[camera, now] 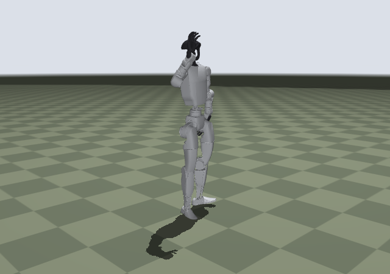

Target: In place motions

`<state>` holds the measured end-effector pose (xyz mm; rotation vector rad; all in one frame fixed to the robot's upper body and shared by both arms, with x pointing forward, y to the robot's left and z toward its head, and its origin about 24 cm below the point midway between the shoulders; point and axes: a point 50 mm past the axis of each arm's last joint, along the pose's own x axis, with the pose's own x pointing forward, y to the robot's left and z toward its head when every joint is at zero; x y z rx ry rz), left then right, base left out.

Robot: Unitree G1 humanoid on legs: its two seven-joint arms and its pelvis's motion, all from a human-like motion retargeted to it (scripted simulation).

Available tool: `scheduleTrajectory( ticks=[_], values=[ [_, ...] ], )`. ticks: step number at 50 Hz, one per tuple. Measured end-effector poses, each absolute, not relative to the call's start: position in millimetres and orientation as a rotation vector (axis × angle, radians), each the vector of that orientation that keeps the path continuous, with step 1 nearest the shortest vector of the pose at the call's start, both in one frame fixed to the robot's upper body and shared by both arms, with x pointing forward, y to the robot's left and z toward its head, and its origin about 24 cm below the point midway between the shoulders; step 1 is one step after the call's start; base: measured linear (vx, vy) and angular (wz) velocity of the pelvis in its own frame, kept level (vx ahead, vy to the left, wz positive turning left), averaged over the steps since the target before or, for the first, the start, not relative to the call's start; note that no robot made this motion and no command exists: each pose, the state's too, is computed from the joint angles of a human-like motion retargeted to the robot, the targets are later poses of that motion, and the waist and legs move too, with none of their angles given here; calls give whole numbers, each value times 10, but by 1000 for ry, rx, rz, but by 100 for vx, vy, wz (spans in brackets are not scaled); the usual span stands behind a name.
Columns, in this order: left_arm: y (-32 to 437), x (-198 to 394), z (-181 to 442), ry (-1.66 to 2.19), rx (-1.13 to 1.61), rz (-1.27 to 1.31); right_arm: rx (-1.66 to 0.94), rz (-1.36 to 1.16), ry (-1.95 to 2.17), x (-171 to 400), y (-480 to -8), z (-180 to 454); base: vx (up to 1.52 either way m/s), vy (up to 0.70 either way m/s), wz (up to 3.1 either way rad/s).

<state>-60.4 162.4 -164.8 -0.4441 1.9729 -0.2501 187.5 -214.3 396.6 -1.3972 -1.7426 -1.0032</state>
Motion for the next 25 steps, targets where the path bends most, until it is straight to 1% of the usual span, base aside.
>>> scheduleTrajectory(
  ticks=[3,7,10,12,15,17,20,25],
  values=[
    [1637,-520,-1666,1949,-418,-274,-1254,-1061,-1606,2007,-2373,3896,0,0,0],
    [1671,-452,-1679,1926,-394,-282,-943,-1145,-1198,2375,-2865,3611,0,0,0],
    [1714,-453,-1678,1926,-377,-278,-677,-1094,-883,2711,-3119,3266,0,0,0],
    [1735,-468,-1673,1937,-365,-279,-570,-1028,-749,2870,-3187,3079,0,0,0],
    [1736,-511,-1665,1955,-362,-273,-483,-968,-659,2985,-3198,2917,0,0,0],
    [1720,-549,-1658,1965,-377,-274,-482,-952,-682,2981,-3153,2938,0,0,0],
    [1695,-619,-1641,1989,-399,-273,-557,-962,-796,2888,-3038,3106,0,0,0],
    [1712,-709,-1611,2038,-383,-279,-831,-966,-1155,2542,-2703,3554,0,0,0]
  ],
)
